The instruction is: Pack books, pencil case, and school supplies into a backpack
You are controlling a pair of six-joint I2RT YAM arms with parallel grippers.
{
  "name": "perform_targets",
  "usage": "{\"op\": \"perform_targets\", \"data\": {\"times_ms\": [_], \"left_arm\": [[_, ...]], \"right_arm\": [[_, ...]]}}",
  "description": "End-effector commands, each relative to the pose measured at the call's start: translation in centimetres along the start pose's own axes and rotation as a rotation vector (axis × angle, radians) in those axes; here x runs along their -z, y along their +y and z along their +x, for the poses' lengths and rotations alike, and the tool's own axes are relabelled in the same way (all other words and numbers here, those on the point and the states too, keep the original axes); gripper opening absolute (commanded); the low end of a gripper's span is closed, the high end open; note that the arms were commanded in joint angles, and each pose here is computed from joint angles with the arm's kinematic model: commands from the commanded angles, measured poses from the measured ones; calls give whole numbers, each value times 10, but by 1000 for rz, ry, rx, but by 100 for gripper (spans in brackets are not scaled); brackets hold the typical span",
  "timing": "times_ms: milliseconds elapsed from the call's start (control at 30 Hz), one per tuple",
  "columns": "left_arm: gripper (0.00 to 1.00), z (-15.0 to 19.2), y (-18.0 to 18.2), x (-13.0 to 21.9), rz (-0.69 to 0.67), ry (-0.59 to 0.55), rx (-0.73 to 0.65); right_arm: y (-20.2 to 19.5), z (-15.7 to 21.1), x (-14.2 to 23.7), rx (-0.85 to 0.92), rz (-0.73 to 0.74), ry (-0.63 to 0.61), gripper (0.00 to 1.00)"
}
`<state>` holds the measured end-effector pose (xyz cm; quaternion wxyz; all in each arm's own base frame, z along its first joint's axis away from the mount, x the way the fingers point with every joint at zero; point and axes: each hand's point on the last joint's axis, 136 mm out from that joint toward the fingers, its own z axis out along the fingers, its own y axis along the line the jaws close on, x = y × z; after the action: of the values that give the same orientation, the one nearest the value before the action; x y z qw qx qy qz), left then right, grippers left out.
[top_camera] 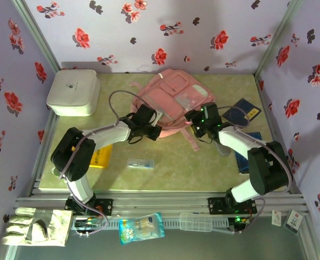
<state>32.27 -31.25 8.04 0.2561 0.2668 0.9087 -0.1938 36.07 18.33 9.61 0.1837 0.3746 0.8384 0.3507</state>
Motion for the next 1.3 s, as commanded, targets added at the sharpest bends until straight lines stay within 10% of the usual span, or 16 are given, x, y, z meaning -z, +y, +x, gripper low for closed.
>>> {"op": "perform_targets", "data": {"times_ms": [0, 500, 900, 1267], "left_arm": [[0, 3, -8, -1, 26, 54, 15], [0, 19, 7, 11, -58, 142, -17], [0, 19, 78, 35, -186, 171, 8], [0, 24, 40, 31, -55, 181, 55]], "right_arm": [[-5, 10, -20, -79, 6, 25, 66], [-17, 8, -52, -6, 78, 12, 13], [-25, -21, -46, 80, 125, -51, 10], [12, -56, -69, 211, 59, -17, 10]]}}
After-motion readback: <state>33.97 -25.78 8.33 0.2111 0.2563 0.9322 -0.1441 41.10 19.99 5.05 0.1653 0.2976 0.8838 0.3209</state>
